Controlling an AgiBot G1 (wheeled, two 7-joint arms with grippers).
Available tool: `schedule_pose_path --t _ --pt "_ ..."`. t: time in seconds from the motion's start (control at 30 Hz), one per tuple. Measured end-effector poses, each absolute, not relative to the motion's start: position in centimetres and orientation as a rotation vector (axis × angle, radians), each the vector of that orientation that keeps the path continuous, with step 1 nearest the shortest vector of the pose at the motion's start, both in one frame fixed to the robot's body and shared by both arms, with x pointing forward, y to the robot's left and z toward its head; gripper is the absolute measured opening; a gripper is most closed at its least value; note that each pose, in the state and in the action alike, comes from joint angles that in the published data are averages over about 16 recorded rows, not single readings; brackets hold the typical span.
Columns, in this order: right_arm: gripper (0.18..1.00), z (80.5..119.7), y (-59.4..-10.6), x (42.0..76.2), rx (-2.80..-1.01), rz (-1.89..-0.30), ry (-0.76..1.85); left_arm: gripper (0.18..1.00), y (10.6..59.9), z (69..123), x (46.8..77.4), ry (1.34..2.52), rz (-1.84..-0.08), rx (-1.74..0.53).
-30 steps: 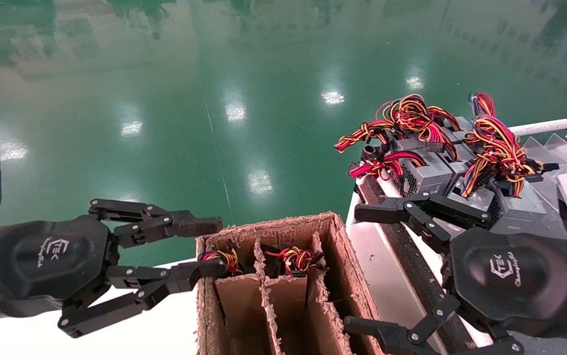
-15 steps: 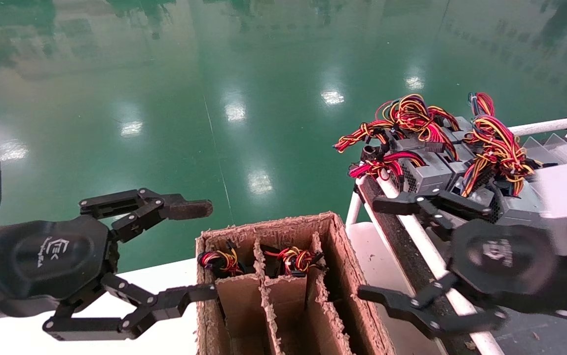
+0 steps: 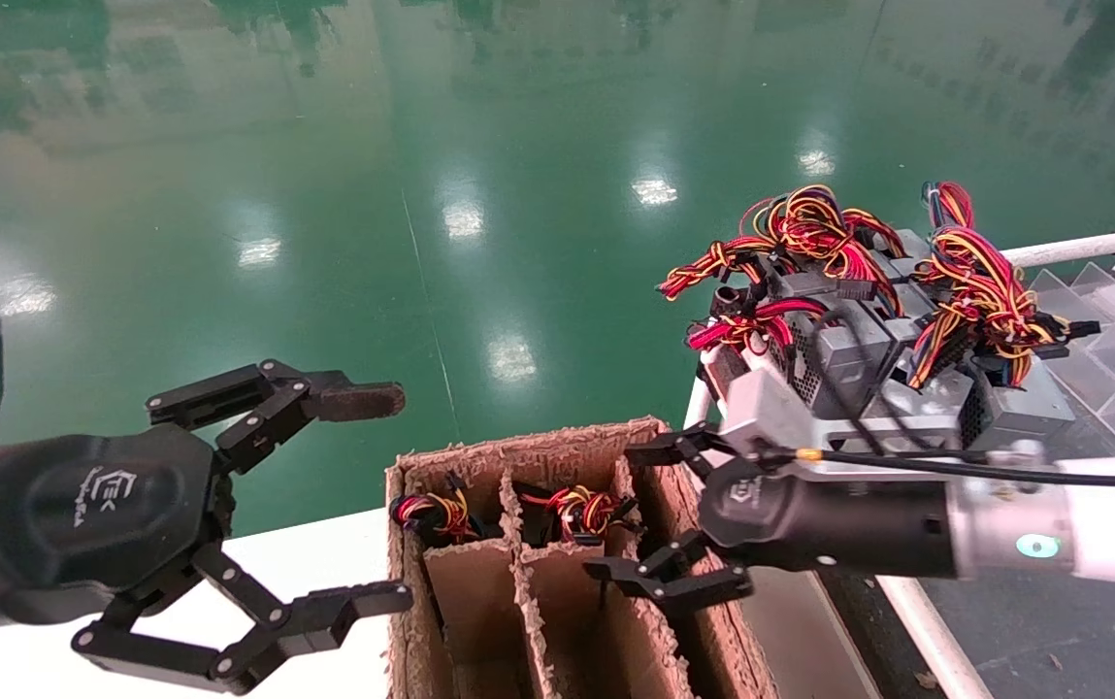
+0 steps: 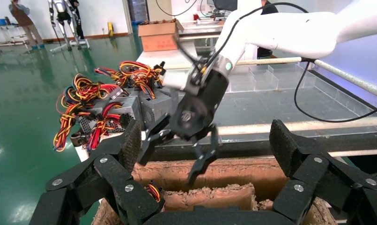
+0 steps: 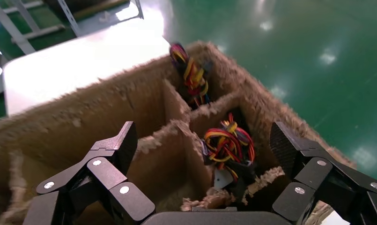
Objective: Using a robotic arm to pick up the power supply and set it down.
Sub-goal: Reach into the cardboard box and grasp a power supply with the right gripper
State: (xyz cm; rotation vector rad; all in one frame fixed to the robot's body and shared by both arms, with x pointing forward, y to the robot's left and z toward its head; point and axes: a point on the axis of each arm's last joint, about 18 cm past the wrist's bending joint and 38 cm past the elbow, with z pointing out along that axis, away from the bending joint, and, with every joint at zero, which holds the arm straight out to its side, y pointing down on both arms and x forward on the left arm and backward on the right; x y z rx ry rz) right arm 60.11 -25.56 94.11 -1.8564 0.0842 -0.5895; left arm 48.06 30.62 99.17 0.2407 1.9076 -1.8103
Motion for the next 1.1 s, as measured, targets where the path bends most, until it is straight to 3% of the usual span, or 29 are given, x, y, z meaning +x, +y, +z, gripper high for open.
schedule_pose_path --t 0.37,0.57,1.1 --pt "0.947 92.7 -24.0 62.2 -1.873 -0.599 0.153 0.998 30.6 99.2 48.1 1.908 -1.81 0.241" --pt "0.877 92.2 -23.7 62.6 -1.871 -0.606 0.17 1.001 30.6 99.2 48.1 1.908 -1.81 0.241" --pt "0.533 90.9 -23.4 63.2 -1.875 -0.611 0.194 1.001 30.6 99.2 48.1 1.908 -1.81 0.241"
